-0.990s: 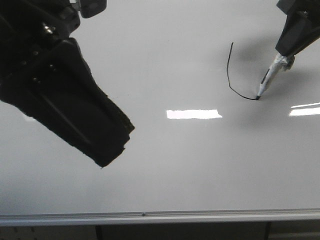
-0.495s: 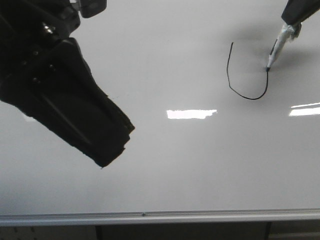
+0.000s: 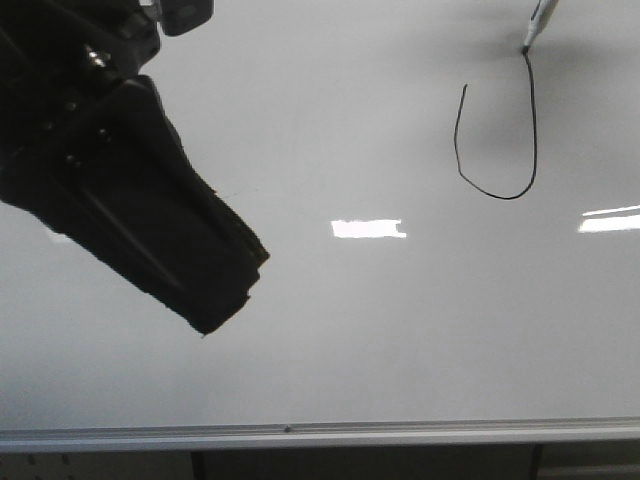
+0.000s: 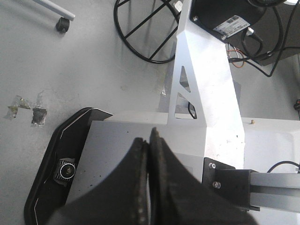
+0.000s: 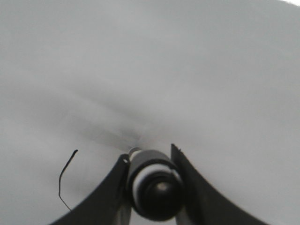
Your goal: Write number 0 on whiteboard
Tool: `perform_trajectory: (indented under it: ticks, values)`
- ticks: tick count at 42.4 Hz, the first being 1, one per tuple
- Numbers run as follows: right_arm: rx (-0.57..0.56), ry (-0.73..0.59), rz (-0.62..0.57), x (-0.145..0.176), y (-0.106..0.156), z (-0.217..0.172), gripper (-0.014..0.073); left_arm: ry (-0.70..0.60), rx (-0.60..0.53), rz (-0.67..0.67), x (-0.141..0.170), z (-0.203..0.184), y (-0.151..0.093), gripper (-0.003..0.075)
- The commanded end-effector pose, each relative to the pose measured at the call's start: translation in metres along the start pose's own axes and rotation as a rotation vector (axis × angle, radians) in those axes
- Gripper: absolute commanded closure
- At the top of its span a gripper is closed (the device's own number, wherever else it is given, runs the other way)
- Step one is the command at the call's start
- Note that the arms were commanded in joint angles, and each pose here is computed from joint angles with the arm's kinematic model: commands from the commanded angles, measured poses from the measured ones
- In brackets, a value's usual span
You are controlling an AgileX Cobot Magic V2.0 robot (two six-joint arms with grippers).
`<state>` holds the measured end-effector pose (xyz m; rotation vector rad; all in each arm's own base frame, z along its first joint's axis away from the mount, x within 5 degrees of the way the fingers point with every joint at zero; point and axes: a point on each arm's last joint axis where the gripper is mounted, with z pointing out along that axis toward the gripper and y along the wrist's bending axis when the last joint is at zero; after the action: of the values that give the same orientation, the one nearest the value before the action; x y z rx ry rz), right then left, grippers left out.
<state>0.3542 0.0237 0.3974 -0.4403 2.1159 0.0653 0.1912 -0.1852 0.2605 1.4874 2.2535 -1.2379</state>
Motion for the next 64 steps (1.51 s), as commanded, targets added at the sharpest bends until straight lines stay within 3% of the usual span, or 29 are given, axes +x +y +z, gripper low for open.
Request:
perform_trajectory:
  ticks: [1, 17, 26, 42, 50, 55, 64]
  values:
    - [0.058, -0.196, 0.013, -0.027, -0.002, -0.02, 0.0654, -0.071, 0.033, 0.033, -0.011, -0.009, -0.016, 0.074]
    - [-0.064, -0.144, -0.006, -0.026, 0.034, 0.013, 0.0654, -0.071, 0.033, 0.033, -0.011, -0.009, -0.016, 0.074]
    - [-0.142, -0.046, -0.002, -0.017, 0.043, 0.019, 0.0654, -0.071, 0.033, 0.033, -0.011, -0.009, -0.016, 0.074]
    - [-0.513, 0.196, -0.063, -0.026, 0.076, -0.071, 0.0655, -0.077, 0.045, 0.029, -0.012, -0.009, -0.017, 0.074]
    - [-0.677, 0.15, 0.015, -0.02, 0.092, -0.082, 0.0655, -0.105, 0.095, 0.024, -0.017, -0.012, -0.022, 0.0729]
    - [-0.727, 0.191, 0.018, 0.006, 0.1, -0.084, 0.0655, -0.125, 0.082, 0.057, -0.024, -0.018, -0.026, 0.0598]
    - [-0.811, 0.265, 0.059, 0.053, 0.115, -0.088, 0.0655, -0.164, 0.061, 0.112, -0.035, -0.03, -0.036, 0.0156]
